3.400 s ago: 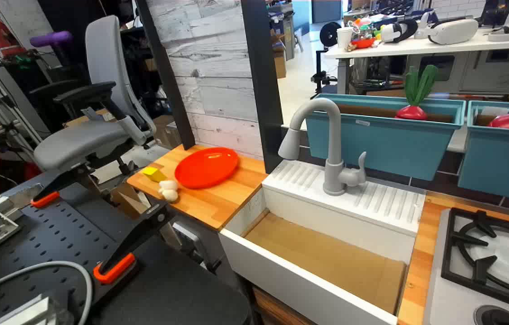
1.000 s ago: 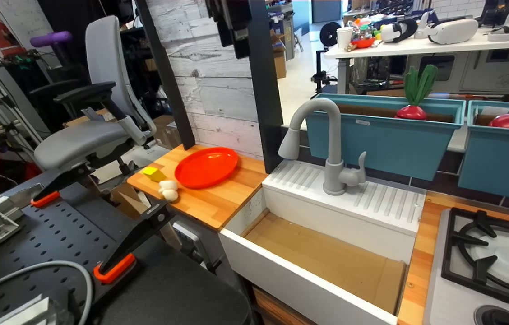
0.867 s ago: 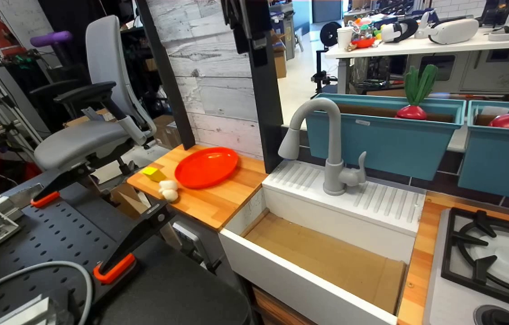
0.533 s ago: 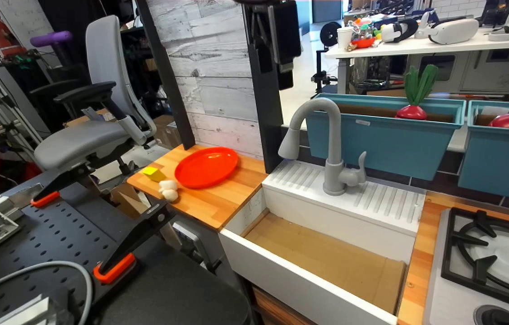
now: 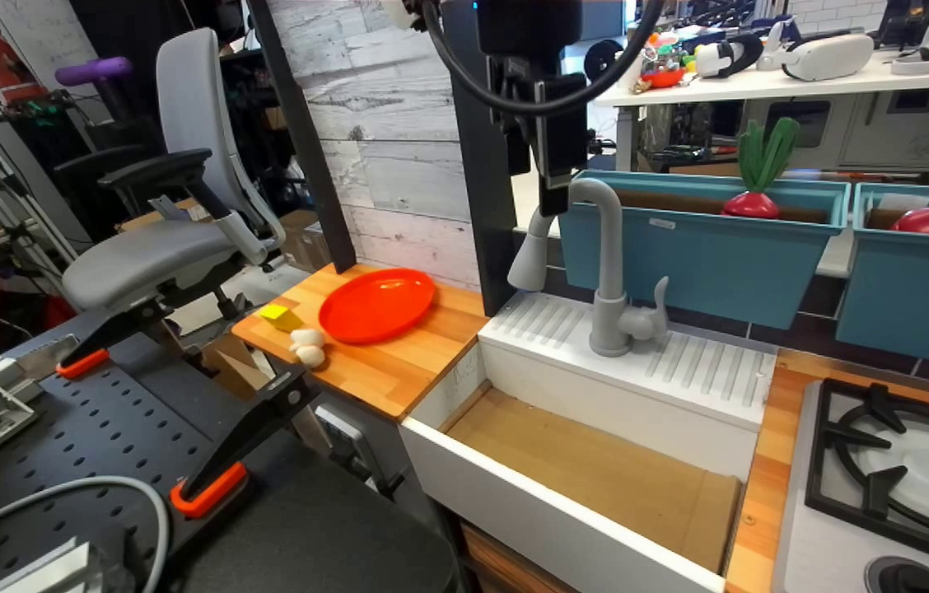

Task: Push the faucet to the left.

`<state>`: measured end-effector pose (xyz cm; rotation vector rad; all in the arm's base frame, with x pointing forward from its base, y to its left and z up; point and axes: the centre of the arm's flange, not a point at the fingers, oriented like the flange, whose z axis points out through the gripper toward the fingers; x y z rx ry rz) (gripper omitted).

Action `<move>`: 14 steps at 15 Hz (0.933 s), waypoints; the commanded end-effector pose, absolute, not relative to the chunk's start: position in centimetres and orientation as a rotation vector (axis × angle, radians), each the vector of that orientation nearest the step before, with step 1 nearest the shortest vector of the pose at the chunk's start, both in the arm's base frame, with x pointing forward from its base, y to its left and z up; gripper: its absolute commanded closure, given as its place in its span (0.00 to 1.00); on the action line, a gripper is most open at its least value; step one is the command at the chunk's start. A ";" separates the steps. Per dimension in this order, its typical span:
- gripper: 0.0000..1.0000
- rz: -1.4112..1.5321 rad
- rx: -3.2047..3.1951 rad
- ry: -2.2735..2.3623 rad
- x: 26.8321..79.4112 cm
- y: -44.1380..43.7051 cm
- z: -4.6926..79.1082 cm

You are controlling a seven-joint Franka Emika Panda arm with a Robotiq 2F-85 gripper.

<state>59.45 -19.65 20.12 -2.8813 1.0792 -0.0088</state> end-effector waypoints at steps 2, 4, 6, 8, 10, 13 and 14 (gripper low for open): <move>0.00 -0.006 -2.836 1.073 60.7 -20.6 18.2; 0.00 0.009 -2.840 1.077 60.8 -20.7 17.4; 0.00 0.022 -2.842 1.083 60.9 -20.8 16.7; 0.25 0.034 -2.854 1.077 61.1 -20.8 16.2; 0.35 0.036 -2.868 1.067 61.2 -20.7 15.7; 0.58 0.045 -2.871 1.069 61.3 -20.7 15.3; 0.66 0.044 -2.870 1.070 61.4 -20.8 15.2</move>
